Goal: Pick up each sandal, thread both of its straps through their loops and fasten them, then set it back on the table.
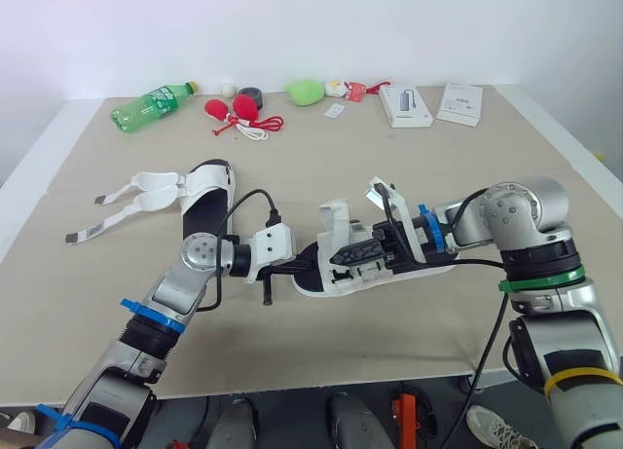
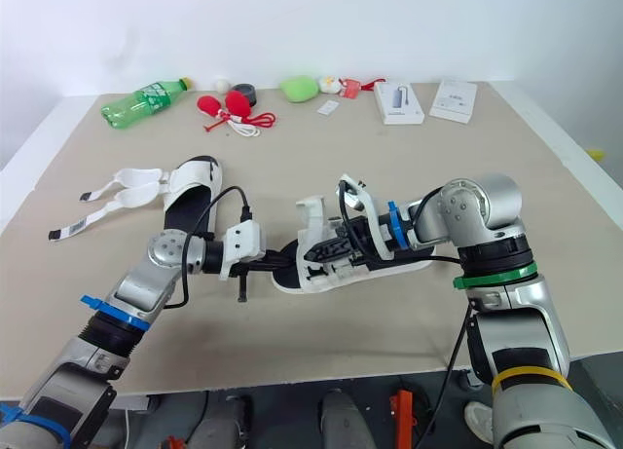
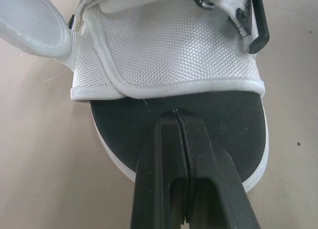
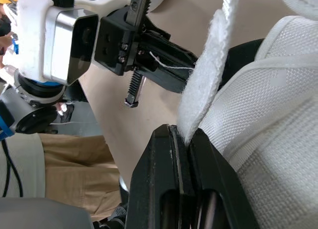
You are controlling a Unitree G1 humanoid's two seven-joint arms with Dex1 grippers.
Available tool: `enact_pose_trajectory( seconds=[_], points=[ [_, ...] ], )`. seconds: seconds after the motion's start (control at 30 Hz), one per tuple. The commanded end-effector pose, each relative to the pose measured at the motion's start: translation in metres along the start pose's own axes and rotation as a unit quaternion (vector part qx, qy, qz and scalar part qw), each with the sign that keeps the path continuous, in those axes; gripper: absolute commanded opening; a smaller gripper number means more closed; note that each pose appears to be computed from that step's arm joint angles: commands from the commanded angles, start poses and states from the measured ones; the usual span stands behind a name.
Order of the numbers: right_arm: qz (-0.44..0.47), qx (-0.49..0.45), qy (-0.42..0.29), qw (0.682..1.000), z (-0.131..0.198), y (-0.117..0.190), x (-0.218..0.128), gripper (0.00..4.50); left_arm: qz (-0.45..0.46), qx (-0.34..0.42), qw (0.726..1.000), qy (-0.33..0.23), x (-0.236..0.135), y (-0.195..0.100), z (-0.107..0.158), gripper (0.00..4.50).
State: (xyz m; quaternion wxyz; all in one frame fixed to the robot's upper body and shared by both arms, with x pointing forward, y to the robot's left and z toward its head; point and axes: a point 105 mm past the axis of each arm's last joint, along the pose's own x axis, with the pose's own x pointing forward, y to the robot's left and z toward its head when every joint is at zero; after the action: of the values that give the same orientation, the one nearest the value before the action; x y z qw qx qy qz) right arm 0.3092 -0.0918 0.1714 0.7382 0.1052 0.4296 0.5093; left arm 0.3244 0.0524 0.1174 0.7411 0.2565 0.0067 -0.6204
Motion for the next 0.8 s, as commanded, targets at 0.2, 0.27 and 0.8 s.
enact_pose_trajectory(
  seconds=[0.2,0.27,0.8],
  points=[
    [-0.049,0.006,-0.014,0.999,0.005,-0.023,-0.002,0.08,-0.009,-0.009,1.000,0.022,0.002,-0.007,-0.011,0.00],
    [-0.053,0.001,-0.013,0.999,0.005,-0.025,-0.002,0.08,-0.008,-0.009,1.000,0.022,0.001,-0.006,-0.011,0.00],
    [-0.009,-0.096,0.042,0.994,-0.009,-0.002,0.001,0.08,-0.003,-0.010,1.000,0.024,0.001,-0.005,-0.012,0.00]
  ],
)
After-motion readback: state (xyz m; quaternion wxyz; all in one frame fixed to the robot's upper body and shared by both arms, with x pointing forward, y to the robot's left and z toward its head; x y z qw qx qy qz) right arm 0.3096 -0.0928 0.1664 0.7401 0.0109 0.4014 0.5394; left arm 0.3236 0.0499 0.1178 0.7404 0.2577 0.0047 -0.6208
